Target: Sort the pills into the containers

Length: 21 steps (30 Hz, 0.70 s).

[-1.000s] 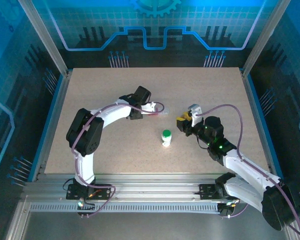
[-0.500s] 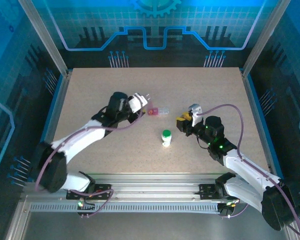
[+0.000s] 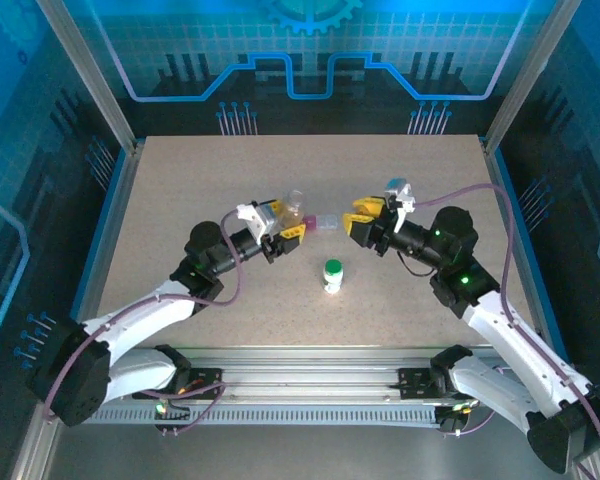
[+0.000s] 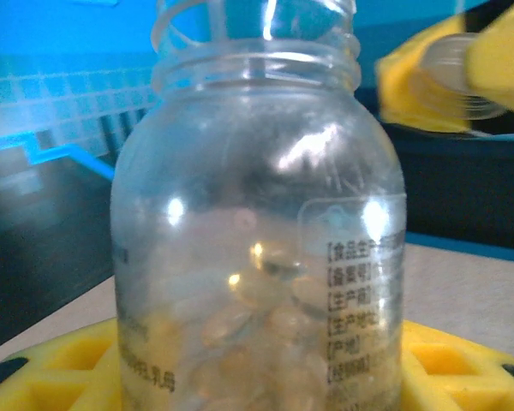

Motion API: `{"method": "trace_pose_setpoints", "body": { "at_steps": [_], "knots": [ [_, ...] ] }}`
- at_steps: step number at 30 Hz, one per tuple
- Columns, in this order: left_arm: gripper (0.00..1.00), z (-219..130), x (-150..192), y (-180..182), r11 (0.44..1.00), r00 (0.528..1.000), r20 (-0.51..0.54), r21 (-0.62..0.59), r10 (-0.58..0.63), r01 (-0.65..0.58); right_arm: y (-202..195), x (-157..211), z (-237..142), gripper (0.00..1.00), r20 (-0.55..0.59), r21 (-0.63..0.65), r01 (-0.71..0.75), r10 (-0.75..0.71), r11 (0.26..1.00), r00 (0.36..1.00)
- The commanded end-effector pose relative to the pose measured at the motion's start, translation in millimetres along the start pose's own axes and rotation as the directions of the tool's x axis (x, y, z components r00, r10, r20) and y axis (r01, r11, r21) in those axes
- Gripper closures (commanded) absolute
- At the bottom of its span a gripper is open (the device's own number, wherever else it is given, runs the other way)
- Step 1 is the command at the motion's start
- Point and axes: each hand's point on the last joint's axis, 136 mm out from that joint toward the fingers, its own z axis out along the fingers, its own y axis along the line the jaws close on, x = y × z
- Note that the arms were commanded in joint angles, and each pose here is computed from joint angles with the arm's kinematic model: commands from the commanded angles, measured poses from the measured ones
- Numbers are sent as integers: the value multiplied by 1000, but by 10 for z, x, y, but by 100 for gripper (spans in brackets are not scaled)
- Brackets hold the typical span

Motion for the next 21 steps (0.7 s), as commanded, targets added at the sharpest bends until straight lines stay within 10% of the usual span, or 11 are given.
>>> {"method": "trace_pose_setpoints", "body": {
  "at_steps": [1, 21],
  "knots": [
    [100, -82, -279, -377, 989, 993, 115, 141, 21, -37, 301, -106, -55, 100, -15, -144, 63, -65, 988, 998],
    [100, -37, -161, -1051, 934, 995, 98, 352, 35, -67, 955, -76, 3, 100, 118, -380, 310, -286, 872, 951]
  ]
}}
